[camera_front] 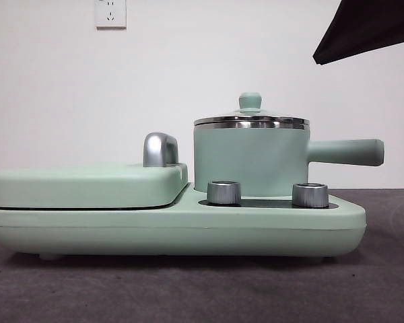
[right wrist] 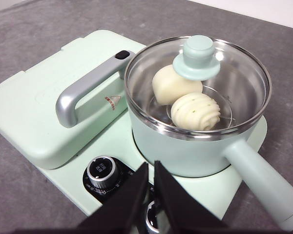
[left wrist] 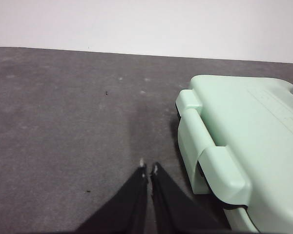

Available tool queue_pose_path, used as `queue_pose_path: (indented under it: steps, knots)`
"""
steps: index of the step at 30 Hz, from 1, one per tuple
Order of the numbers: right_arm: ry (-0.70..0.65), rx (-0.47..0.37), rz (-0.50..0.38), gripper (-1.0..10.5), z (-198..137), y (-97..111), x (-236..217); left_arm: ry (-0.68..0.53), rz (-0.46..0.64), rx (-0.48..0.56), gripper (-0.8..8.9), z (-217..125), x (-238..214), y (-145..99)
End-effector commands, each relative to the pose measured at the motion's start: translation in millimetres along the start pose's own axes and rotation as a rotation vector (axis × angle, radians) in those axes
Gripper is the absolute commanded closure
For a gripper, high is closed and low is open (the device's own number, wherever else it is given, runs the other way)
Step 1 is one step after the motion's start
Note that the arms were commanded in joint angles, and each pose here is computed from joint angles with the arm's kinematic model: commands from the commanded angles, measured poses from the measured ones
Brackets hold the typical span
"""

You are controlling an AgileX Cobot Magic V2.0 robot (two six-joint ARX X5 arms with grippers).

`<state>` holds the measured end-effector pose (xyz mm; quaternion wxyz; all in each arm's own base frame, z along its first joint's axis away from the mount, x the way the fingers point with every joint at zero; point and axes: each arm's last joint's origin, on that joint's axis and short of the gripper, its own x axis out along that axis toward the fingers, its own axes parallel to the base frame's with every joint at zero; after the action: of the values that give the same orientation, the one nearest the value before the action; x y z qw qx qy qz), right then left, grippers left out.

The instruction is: Put the buns in a small steamer

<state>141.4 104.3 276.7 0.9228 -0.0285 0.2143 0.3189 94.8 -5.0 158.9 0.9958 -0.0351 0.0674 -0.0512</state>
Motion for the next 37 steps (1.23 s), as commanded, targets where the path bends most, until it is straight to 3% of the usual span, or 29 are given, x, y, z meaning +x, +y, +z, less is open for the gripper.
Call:
queue_pose_path:
  steps: [1,10,19,26,37]
  knots:
    - [-0.015,0.006,0.006,9.3,3.0,1.4,-0.3,0.008,-0.001,0.011,7.97,-5.4,1.9,0.4]
    - [-0.101,-0.119,-0.130,9.3,-7.5,-13.3,-14.7,0.008,-0.001,0.010,7.97,-5.4,1.9,0.4]
    - [-0.311,-0.050,-0.438,9.3,-81.9,-46.4,-39.2,0.008,-0.001,0.010,7.97,-5.4,1.9,0.4]
    - [-0.391,-0.025,-0.604,9.3,-115.0,-57.1,-46.5,0.008,-0.001,0.010,7.97,-5.4,1.9,0.4]
    - [-0.458,0.016,-0.652,9.3,-131.6,-61.1,-45.3,0.008,-0.001,0.010,7.97,-5.4,1.9,0.4]
